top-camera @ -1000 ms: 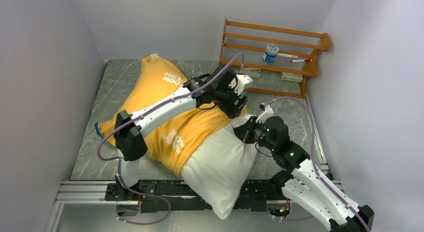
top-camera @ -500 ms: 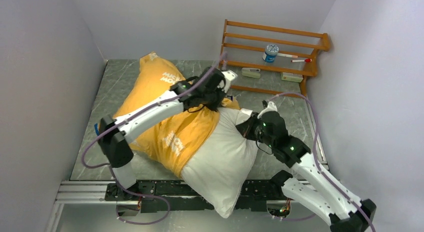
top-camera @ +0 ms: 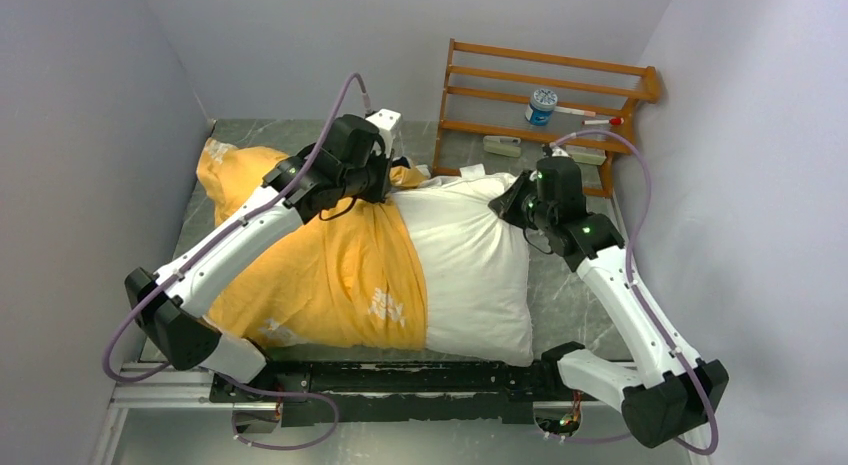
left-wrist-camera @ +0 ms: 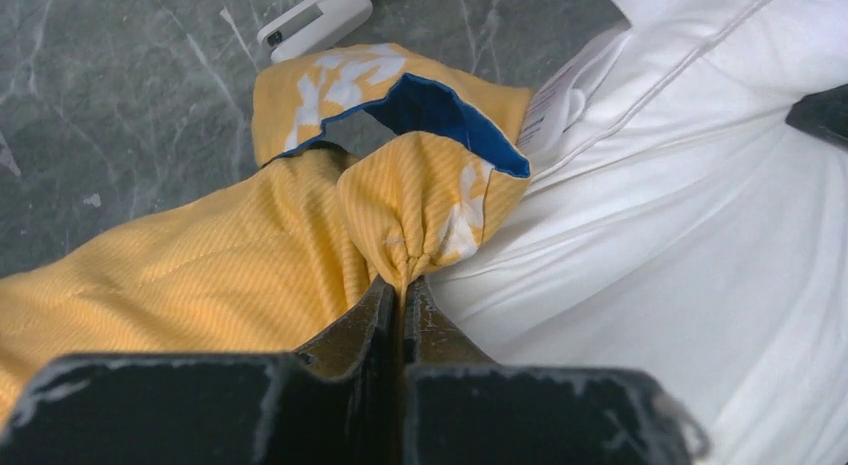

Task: Remove the pillowcase from the pillow
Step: Remove the pillow from the pillowcase.

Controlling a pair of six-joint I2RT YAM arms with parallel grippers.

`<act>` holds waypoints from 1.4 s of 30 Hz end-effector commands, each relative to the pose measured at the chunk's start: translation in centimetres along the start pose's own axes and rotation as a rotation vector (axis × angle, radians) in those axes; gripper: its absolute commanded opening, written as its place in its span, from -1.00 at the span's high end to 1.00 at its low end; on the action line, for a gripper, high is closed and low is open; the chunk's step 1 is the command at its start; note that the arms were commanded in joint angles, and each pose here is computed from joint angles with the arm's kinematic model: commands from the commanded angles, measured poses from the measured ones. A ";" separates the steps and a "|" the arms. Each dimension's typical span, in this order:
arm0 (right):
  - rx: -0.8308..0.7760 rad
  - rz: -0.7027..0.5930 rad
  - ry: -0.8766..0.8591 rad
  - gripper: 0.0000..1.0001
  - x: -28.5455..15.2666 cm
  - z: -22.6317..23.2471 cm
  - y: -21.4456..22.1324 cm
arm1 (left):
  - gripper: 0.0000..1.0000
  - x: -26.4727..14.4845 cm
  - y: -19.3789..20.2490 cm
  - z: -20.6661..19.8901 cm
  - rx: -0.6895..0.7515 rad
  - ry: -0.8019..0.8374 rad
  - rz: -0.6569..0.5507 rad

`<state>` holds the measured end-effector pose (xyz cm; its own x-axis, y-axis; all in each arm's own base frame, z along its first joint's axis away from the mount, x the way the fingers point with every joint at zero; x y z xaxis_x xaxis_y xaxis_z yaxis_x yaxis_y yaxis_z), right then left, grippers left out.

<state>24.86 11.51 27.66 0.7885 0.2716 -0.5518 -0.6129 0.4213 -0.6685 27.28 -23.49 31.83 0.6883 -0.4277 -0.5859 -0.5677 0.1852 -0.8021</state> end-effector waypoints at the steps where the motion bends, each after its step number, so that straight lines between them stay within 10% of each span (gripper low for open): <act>1: -0.023 0.030 0.085 1.00 -1.6 -3.0 1.6 | 0.91 -2.3 -0.5 2.1 -0.039 -0.099 -0.079; 4: -0.040 0.029 -0.018 0.90 -3.4 -2.6 2.5 | 0.90 -2.7 -0.4 1.8 -0.049 -0.052 -0.104; 10: -0.125 0.013 -0.276 -0.09 -6.9 1.1 0.7 | 0.91 -3.4 -0.1 1.1 -0.073 0.024 -0.124; 33: -0.653 -0.093 -0.500 -0.96 -2.1 12.6 -1.0 | 0.90 -5.4 2.5 0.1 -0.148 0.157 -0.092; 42: -0.683 0.336 -0.697 -0.73 1.5 9.9 7.8 | 0.91 -5.2 2.7 0.7 -0.146 0.110 -0.093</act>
<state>24.87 23.52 30.40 0.5110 0.7326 -0.4497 -0.4747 -0.1957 -0.8581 22.84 -20.90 32.10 0.6786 -0.5419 -0.4959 -0.5764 0.0257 -0.8168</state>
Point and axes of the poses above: each gripper's point midway between its finger pads, its own x axis out along the fingers, its own z axis along the line the jaws close on, y = z × x, the point moved 7 cm from there along -x, back along the fingers
